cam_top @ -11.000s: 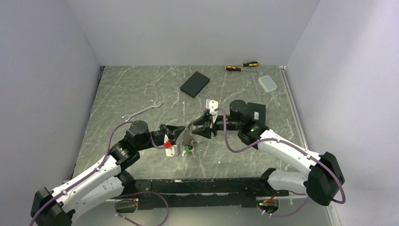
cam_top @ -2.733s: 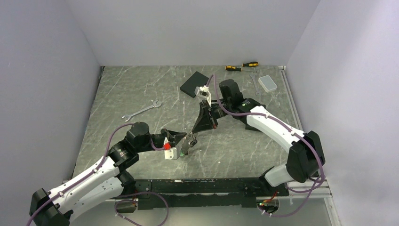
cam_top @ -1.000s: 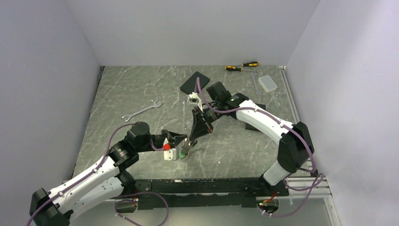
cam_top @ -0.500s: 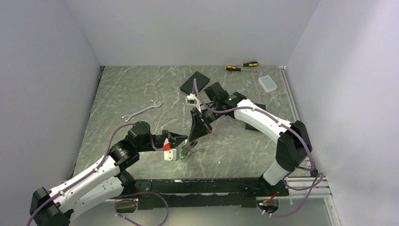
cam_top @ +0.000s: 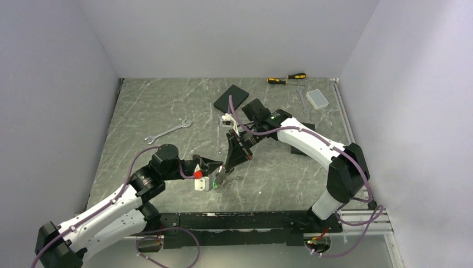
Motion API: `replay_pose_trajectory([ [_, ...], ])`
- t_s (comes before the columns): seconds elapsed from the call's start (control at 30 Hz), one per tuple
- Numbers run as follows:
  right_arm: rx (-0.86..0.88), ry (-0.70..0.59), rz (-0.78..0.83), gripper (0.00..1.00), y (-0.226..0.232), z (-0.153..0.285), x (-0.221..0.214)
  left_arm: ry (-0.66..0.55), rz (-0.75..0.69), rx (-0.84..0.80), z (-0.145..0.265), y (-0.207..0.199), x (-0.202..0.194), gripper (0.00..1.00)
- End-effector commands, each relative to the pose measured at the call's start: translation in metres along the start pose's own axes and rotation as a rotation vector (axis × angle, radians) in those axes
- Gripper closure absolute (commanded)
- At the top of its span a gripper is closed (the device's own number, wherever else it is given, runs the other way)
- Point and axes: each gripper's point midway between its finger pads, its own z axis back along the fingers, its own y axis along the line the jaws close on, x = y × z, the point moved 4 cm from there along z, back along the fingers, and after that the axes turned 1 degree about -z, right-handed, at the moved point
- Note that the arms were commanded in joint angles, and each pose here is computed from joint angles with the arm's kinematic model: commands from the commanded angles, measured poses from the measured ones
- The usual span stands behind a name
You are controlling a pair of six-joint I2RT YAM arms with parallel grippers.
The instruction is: Put the keys on the keyring
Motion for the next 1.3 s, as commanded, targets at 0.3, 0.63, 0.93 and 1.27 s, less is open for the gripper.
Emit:
replay_pose_trajectory([
  [0.3, 0.012, 0.011, 0.064, 1.0, 0.011, 0.0, 0.005, -0.059, -0.038, 0.055, 0.002, 0.024, 0.025, 1.0],
  [0.63, -0.002, 0.037, 0.061, 1.0, 0.011, 0.001, -0.001, -0.033, -0.025, 0.048, 0.003, 0.022, 0.021, 1.0],
  [0.93, -0.011, 0.064, 0.047, 1.0, 0.009, -0.001, -0.007, -0.027, -0.024, 0.062, 0.004, 0.024, 0.021, 1.0],
  [1.27, -0.059, 0.09, 0.031, 0.66, 0.004, 0.0, -0.012, -0.023, -0.032, 0.072, 0.006, 0.025, 0.022, 1.0],
])
